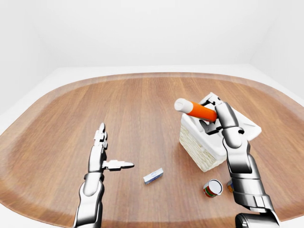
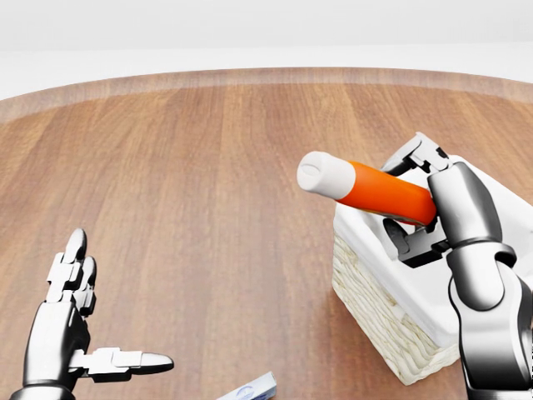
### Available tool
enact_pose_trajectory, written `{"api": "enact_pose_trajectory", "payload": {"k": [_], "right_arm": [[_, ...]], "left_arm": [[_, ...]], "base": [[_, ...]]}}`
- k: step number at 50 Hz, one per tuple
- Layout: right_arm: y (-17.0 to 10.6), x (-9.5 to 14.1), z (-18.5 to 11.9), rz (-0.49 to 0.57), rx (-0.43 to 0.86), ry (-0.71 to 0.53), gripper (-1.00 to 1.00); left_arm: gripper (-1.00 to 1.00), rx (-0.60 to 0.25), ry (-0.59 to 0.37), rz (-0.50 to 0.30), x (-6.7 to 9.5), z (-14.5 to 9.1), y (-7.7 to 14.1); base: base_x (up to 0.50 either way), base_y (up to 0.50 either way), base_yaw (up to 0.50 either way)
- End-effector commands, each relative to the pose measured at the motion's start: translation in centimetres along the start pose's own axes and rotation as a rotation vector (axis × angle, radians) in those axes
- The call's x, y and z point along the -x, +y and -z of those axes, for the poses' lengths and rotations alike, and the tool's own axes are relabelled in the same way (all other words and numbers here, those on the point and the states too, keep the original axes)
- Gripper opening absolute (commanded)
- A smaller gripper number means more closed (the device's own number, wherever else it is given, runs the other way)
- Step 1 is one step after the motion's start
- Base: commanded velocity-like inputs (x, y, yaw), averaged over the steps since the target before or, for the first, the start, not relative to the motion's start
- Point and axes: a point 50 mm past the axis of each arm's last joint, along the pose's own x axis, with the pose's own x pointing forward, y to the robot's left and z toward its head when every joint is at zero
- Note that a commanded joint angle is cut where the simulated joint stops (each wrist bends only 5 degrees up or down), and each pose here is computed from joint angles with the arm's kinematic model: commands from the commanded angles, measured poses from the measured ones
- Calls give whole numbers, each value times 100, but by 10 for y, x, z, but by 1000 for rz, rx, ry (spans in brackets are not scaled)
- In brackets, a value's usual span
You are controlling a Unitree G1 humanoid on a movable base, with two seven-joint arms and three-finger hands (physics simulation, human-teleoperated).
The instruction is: Pick up the ketchup, and put it in the basket.
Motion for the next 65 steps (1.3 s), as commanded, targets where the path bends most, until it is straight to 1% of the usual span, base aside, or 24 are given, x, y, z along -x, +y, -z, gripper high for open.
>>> {"api": "enact_pose_trajectory", "payload": {"k": [1,13,21,31,45,65], "right_arm": [[-4,-10,-3,12,63,-1,-100],[-1,-18,-6,-13,121,0,-100],[-1,-14,16,-12,157,80,-100],[-15,-12,27,18,233,116,-100],[-29,-1,36,36,262,139,-100],[-27,3,42,27,284,162,-100]], "left_arm": [[100,-1,0,4,0,1,-1],[100,-2,9,7,-2,3,-2],[100,-2,16,5,-3,5,-2],[100,-3,25,5,-3,7,-2],[100,-8,32,8,-3,8,-4],[100,-10,36,13,-3,9,-5]], "base": [[0,0,0],[0,0,0],[0,0,0],[0,0,0],[0,0,0],[0,0,0]]}}
